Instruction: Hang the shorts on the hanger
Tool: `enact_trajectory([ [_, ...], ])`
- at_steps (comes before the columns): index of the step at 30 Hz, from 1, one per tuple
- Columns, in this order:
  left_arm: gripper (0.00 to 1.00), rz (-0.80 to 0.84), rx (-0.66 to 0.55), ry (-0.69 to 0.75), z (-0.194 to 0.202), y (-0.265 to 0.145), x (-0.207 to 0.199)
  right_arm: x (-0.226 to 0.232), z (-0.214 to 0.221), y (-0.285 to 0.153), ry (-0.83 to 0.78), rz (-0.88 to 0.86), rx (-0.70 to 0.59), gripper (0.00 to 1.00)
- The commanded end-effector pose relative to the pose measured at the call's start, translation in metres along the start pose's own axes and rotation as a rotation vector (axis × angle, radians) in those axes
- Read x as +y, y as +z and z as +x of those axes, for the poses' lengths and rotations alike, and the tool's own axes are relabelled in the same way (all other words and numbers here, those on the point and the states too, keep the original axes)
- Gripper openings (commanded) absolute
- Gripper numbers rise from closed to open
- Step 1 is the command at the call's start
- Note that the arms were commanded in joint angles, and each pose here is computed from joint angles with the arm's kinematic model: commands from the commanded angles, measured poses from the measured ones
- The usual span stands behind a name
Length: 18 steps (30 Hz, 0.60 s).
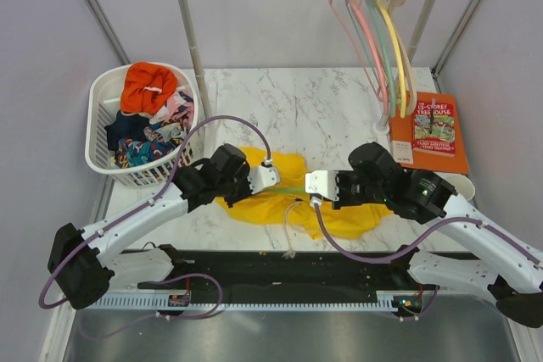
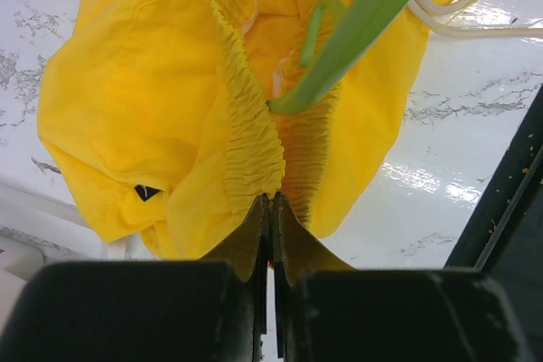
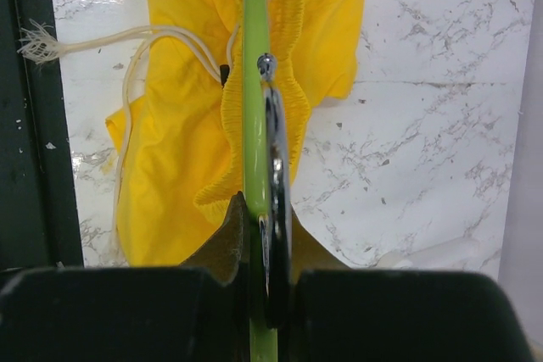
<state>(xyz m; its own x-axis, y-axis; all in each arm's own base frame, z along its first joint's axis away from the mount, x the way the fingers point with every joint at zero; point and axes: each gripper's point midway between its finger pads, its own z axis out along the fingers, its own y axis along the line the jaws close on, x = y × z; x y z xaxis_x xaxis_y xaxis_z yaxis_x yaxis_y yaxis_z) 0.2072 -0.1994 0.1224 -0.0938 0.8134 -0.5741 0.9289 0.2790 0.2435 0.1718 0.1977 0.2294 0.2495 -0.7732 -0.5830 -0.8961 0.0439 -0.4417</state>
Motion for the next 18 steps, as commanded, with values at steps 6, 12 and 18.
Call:
enact_trajectory([
  [6, 0.02, 0.023, -0.114, 0.001, -0.031, -0.024, -0.001, -0.006, -0.021, 0.018, -0.032, -0.021, -0.089, 0.0],
  [12, 0.02, 0.059, -0.16, 0.008, -0.042, -0.032, -0.007, -0.004, -0.025, 0.026, -0.062, -0.03, -0.125, 0.0],
  [18, 0.02, 0.094, -0.196, 0.013, -0.054, -0.04, -0.012, -0.007, -0.031, 0.039, -0.065, -0.027, -0.152, 0.0],
])
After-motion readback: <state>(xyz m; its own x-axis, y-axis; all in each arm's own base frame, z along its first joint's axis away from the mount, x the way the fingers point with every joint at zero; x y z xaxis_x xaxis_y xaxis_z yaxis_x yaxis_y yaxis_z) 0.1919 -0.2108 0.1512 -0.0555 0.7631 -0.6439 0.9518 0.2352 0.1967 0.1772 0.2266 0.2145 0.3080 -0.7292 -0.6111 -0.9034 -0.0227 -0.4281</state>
